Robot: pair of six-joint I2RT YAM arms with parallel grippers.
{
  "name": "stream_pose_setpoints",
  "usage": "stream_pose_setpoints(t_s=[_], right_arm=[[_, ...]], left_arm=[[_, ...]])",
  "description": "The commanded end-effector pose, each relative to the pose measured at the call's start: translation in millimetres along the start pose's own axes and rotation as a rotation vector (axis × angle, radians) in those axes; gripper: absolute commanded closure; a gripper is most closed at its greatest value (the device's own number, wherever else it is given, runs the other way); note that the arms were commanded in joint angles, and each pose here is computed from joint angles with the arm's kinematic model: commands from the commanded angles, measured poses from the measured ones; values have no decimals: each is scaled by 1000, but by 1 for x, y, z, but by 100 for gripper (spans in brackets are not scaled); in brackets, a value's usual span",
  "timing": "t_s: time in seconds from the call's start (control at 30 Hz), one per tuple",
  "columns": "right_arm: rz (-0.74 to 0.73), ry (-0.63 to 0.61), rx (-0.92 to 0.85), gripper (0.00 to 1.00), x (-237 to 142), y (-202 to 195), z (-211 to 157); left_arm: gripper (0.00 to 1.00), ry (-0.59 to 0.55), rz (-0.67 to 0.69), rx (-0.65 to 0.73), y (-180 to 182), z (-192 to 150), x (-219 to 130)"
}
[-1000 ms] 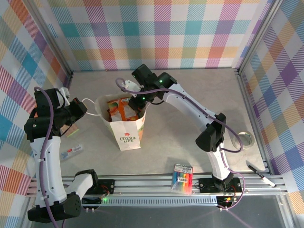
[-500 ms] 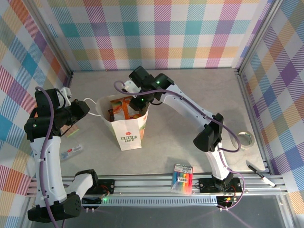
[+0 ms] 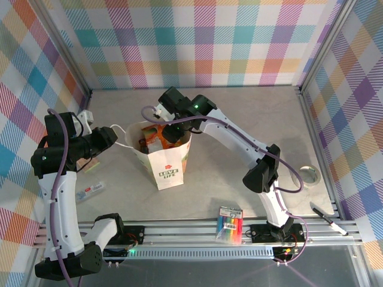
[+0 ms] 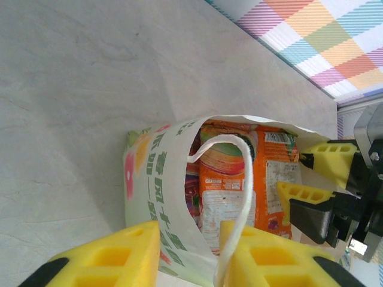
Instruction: Place the snacks into the paper bag
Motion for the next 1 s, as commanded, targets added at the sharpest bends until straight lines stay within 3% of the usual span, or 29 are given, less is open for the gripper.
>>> stream_pose_setpoints(t_s=[0.0, 0.4, 0.73, 0.97], right_arm=[[-61, -24, 20, 40, -20, -5, 4], [-104, -122, 103, 29, -54, -5, 9], [-43, -286, 117, 27, -100, -3, 13], [-98, -393, 100, 26, -134, -6, 8]], left_arm=[[67, 33, -11, 19, -1, -3, -4], [63, 26, -10, 37, -4, -5, -10], [48, 20, -181, 83, -26, -1, -22], [43, -96, -129, 32, -30, 14, -28]])
Point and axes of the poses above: each hand's point on the last joint's axis, 136 mm out from that joint toward the fingers, its own x axis out along the fingers, its own y axis along the line the jaws close on, z = x × y, the point moved 10 cm from there along -x, back along the fingers, and after that the axes turned 14 degrees about -x, right-handed, at the moved point
